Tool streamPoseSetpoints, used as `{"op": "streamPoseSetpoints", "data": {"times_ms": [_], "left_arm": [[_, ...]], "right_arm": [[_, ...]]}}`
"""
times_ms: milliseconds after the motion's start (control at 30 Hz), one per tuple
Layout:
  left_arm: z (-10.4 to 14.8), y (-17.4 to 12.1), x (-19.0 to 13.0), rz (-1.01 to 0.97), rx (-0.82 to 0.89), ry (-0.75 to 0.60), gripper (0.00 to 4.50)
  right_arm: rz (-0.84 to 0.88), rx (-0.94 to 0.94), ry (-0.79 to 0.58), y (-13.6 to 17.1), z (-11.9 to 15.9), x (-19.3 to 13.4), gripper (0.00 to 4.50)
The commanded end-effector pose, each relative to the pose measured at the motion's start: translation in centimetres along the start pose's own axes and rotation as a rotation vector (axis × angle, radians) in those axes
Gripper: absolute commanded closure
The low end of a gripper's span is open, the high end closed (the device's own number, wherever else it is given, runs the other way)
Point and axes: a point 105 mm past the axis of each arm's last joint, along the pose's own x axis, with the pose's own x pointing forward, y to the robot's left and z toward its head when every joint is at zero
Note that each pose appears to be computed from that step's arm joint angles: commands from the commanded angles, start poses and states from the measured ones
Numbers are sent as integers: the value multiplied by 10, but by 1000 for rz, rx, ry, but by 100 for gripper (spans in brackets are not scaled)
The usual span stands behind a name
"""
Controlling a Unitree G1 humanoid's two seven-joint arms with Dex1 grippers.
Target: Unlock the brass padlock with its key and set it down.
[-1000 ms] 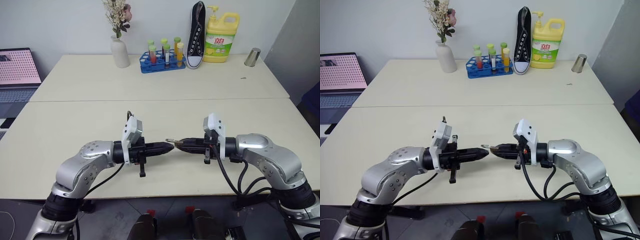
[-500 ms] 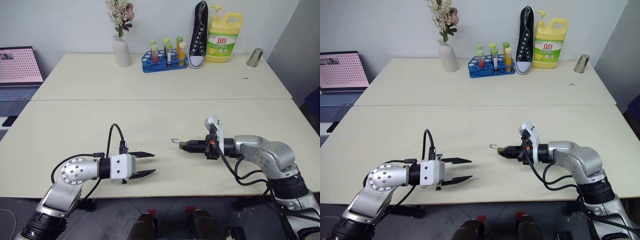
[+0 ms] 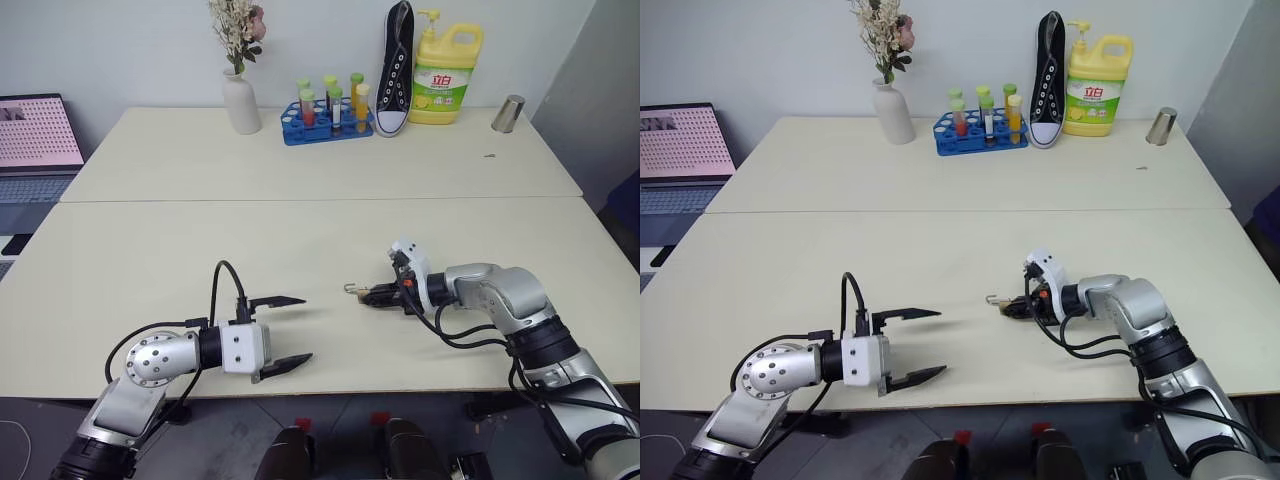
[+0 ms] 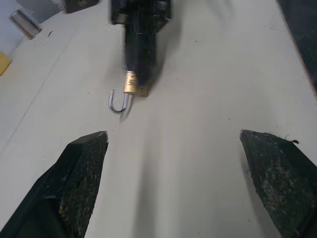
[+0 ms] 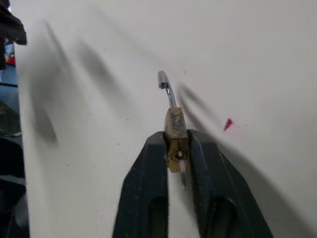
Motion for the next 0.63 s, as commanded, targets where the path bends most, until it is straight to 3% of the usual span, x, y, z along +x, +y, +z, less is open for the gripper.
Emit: {"op": "streamPoseSetpoints", "data": {"times_ms": [33,233,400,633], "left_arm": [[14,20,1,87,-133,-45,0],[7,26,1,74,-201,51,0],[8,29,-8,40,-202,77,0],[9,29,-12,-5,-203,88,0]], "right_arm": [[-60,-158,-17,-3,9,-21,229],[-91,-371,-39,13,12,-53,2],[-98,-506,-64,39,3,-80,2],[-163,-521,-127,50,-1,-95,2]]}}
